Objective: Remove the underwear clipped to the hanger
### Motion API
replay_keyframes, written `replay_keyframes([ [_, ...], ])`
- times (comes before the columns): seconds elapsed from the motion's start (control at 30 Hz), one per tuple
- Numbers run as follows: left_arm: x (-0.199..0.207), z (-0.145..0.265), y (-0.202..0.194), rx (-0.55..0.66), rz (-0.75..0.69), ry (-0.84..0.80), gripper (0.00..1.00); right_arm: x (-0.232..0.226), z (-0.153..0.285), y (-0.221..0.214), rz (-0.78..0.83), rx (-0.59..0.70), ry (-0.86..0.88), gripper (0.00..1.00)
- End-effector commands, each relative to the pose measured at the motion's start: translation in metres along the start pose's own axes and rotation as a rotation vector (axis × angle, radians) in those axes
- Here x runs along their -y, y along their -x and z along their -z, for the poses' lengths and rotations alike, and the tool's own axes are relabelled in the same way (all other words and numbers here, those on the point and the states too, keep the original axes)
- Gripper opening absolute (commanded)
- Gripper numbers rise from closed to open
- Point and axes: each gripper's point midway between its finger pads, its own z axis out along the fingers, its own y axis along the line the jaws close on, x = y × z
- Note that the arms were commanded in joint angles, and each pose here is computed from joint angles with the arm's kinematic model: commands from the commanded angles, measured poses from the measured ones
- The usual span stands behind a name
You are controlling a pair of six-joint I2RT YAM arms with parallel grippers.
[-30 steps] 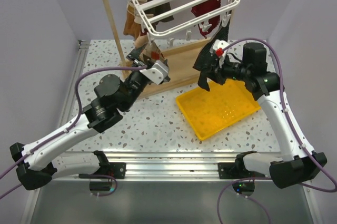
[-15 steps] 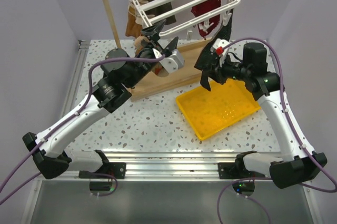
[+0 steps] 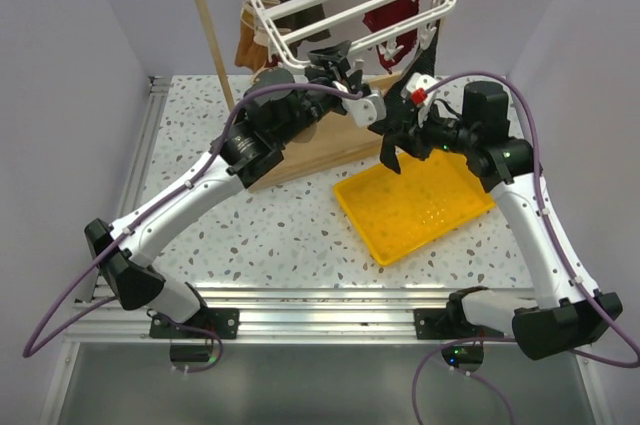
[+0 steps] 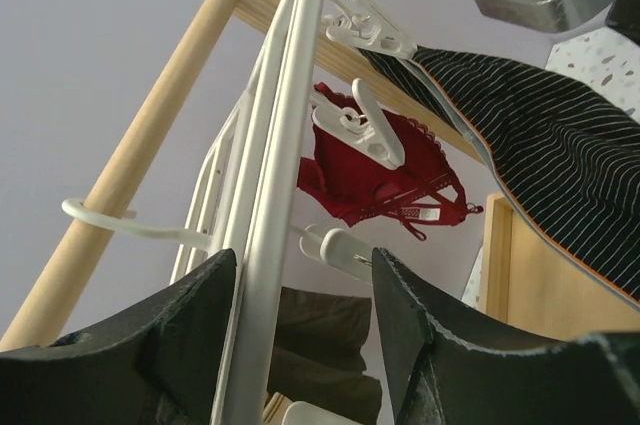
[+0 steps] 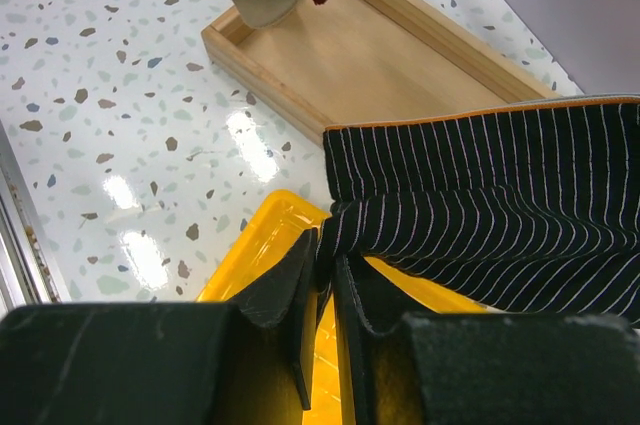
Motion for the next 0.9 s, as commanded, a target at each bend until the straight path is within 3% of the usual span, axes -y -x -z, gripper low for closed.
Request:
replay_keyframes([
  [0.0,-0.037,0.003,0.006,-0.022,-0.057,0.096,0.59,0.000,0.010,0.019,0.030,0.053,-0.025,0.15],
  [0.5,-0.039,-0.011,-0.040,-0.208,-0.173,0.127,0.45,-0.002,0.018,0.031,0.032,0.067,-0.035,0.15],
  [0.53,-0.040,-0.011,-0.043,-0.214,-0.173,0.129,0.42,-0.003,0.020,0.033,0.032,0.067,-0.035,0.15],
  [0.67,-0.044,-0.008,-0.049,-0.226,-0.164,0.164,0.15,-0.003,0.028,0.041,0.042,0.073,-0.056,0.15],
  [0.87,-0.062,0.008,-0.049,-0.220,-0.143,0.244,0.06,0.007,0.046,0.050,0.051,0.058,-0.145,0.25],
])
